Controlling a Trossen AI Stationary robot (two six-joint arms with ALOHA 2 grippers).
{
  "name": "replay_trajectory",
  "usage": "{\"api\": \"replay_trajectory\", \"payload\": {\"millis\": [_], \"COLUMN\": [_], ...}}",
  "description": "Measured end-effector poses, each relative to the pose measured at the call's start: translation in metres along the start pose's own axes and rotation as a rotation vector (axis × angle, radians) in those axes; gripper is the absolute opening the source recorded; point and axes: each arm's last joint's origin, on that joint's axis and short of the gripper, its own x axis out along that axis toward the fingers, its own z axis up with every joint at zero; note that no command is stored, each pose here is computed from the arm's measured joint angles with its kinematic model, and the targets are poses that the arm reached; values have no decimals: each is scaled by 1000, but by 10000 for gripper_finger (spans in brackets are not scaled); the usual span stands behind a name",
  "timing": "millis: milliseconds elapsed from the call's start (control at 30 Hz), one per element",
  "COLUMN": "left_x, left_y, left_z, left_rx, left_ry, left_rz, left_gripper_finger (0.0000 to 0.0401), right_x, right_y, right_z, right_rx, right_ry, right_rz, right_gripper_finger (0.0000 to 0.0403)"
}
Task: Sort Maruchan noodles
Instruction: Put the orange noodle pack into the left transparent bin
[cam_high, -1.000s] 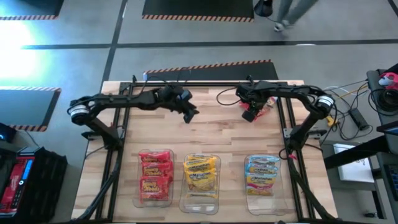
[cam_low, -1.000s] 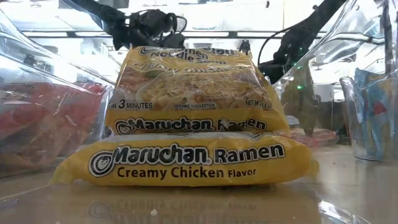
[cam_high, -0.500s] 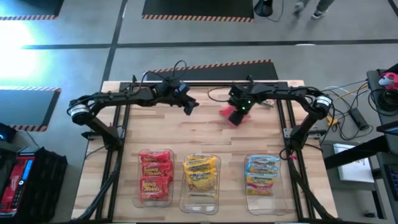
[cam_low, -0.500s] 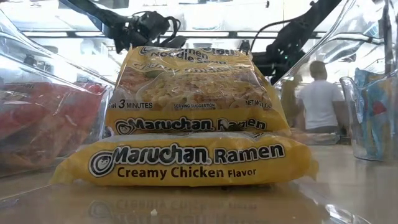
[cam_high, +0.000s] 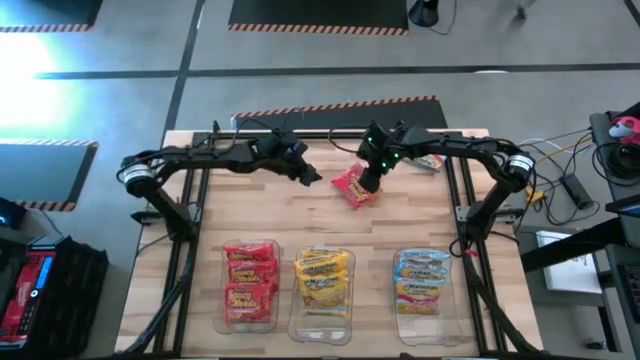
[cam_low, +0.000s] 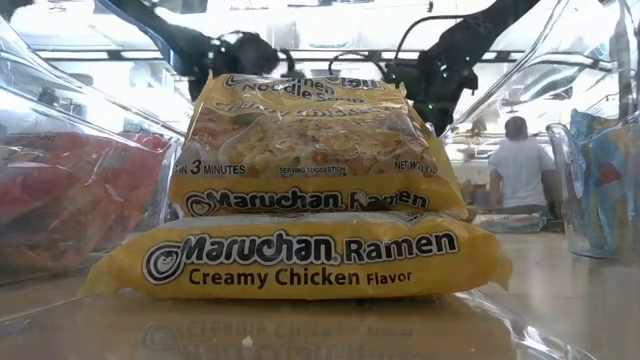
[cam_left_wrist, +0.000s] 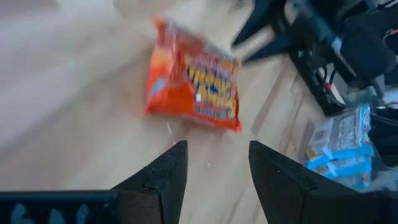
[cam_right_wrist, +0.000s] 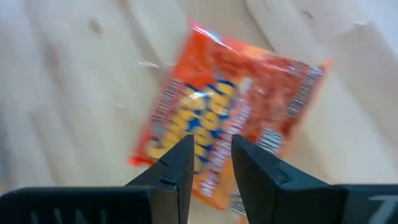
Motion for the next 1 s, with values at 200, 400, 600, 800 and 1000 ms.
{"api": "replay_trajectory", "payload": {"millis": [200,400,600,800,1000], "left_x": [31,42,42,43,43], "left_y": [17,20,18,17,16], "left_z": [-14,-15,-13,-14,-13], "left_rx": [-163,-207,-212,-231,-267], "left_ry": [112,109,96,100,94], "left_rz": [-5,-47,-62,-67,-72], "left_gripper_finger": [153,153,153,153,153], "right_x": [8,15,18,22,23], "right_y": [-6,-8,-13,-14,-14], "right_z": [-11,-18,-23,-29,-29], "right_rx": [-125,-236,-309,-399,-402], "right_ry": [41,44,57,82,68], "right_rz": [-93,-98,-160,-153,-156], "right_gripper_finger": [98,98,98,98,98]}}
